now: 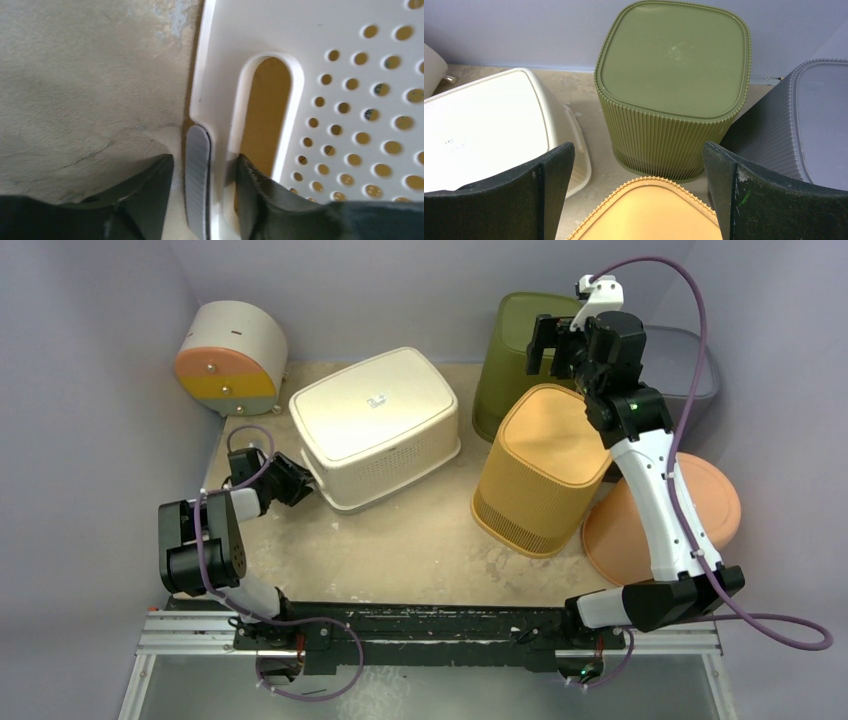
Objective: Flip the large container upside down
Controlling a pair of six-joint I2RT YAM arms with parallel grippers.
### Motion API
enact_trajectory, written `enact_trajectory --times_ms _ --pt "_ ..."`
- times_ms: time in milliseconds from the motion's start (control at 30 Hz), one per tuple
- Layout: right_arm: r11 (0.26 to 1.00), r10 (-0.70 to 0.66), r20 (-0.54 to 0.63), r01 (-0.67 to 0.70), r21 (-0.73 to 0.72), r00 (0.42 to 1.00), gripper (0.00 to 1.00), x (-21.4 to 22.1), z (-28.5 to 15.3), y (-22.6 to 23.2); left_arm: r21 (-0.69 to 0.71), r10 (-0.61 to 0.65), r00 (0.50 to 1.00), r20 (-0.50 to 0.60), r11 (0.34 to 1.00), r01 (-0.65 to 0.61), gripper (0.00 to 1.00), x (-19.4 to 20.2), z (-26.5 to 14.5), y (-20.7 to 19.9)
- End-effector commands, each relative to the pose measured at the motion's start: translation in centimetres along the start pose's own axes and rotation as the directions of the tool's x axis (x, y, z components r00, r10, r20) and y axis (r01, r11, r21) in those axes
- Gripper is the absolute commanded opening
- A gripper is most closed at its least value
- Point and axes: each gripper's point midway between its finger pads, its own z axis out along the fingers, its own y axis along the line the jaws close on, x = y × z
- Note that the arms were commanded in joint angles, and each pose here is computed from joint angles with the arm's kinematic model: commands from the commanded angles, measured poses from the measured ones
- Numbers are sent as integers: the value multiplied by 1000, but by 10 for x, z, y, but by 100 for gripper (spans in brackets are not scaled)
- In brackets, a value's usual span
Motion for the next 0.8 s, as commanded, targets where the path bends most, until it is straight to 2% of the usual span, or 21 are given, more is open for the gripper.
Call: enact_trajectory --times_ms 0,233,433,533,667,767 --pt "1000 16 72 -14 -21 997 100 -23 -10 2 -216 66 996 56 975 -53 49 -22 -13 35" --pt "999 11 48 -9 -39 999 100 -16 -5 6 -270 140 986 92 956 -110 55 -45 -35 20" --pt "997 2 20 -1 -75 1000 100 -13 0 13 -393 201 966 161 911 -124 58 -64 -61 26" --pt "997 0 7 1 -79 1000 100 -9 2 14 -415 206 967 152 901 -127 59 -62 -61 32" --pt "995 0 3 0 -96 1000 100 -7 2 17 -273 118 989 91 958 -89 61 -35 -36 27" --pt "995 0 2 0 -100 1000 100 -8 1 17 -128 43 988 150 992 -23 62 -30 -25 13"
